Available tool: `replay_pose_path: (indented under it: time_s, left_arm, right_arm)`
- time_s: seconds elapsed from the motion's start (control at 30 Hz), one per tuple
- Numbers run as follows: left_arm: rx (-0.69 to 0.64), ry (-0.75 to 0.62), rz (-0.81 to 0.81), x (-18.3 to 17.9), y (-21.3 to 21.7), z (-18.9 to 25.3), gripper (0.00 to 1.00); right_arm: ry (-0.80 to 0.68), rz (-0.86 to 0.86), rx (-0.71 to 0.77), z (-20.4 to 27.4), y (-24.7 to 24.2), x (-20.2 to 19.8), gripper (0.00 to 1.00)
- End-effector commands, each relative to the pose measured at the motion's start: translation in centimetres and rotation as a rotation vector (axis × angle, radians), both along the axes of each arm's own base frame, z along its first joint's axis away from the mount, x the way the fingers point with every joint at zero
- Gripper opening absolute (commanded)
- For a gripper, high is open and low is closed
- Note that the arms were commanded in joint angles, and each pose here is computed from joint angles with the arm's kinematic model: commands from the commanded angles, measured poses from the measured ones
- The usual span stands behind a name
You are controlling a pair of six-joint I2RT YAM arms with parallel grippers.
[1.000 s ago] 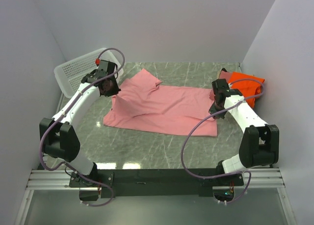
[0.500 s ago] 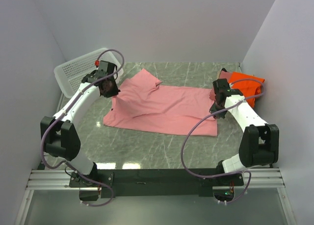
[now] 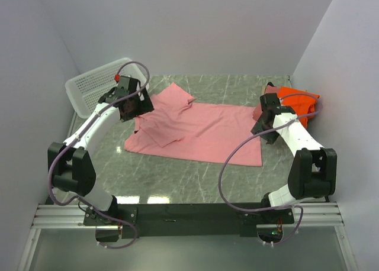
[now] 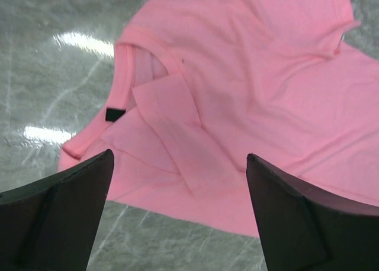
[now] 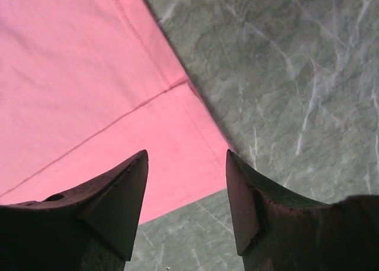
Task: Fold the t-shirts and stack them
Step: Fold the tshirt
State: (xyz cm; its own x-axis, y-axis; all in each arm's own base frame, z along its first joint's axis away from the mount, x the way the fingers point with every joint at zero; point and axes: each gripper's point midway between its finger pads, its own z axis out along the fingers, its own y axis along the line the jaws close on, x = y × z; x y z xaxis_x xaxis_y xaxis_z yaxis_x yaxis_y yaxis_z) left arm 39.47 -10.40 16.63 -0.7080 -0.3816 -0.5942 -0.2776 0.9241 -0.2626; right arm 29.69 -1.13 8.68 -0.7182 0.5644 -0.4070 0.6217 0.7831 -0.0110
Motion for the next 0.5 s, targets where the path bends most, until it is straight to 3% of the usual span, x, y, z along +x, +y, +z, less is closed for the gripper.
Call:
replay_pose_path:
  time_s: [0.0, 0.2, 0.47]
  left_arm:
    - [-0.078, 0.007, -0.034, -2.0, -0.9, -1.2, 0.99]
    - [-0.139, 0.096, -0.052, -4.7, -1.7, -6.4, 0.99]
    - [-0.19, 0.092, -0.072, -5.5, -2.4, -9.9, 0.99]
  right_arm:
    - [-0.062, 0.036, 0.029, 1.1, 0.5, 0.4, 0.62]
    - [-0.046, 0.149, 0.19, -1.2, 4.2, -0.8, 0.57]
    - [0.009, 0.237, 0.286, -3.3, 6.9, -1.1, 0.57]
